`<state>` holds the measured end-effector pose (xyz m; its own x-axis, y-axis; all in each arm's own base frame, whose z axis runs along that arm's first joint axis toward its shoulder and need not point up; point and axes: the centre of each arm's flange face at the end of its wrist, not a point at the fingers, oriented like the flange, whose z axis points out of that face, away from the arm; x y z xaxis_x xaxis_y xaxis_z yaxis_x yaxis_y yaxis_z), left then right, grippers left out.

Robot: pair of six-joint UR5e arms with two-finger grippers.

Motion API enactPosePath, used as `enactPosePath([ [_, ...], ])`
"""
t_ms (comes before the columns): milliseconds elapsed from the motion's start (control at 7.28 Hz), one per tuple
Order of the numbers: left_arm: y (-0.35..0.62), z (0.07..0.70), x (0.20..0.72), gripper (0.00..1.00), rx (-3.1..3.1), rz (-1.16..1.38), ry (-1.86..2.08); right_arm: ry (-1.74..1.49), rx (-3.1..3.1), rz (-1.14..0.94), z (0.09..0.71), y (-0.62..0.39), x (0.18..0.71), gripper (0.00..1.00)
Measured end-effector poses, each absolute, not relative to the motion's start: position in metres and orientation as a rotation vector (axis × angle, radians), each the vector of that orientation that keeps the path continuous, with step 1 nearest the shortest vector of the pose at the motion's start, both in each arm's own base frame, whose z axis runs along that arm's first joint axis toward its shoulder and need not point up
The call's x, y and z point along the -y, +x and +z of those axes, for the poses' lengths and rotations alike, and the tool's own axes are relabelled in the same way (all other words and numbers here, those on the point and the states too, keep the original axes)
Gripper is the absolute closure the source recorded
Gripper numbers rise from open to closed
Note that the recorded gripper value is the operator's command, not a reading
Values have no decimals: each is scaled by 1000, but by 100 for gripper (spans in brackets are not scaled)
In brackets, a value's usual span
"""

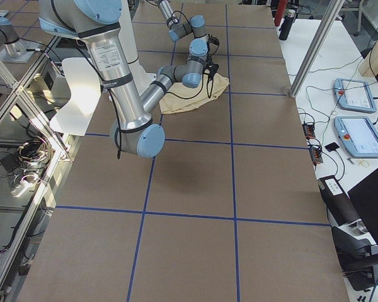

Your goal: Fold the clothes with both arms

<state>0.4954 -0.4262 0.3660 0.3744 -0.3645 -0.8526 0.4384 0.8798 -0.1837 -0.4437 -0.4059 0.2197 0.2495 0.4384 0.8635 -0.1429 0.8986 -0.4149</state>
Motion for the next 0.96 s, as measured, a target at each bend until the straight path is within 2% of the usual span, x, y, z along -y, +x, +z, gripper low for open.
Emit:
enactPosePath([
  [687,494,328,429,100,-1093,-520,70,-272,1262,411,222,-434,410,0],
  [962,495,297,458,100,-1103,-546,95,-260,1265,426,227,-420,413,0],
])
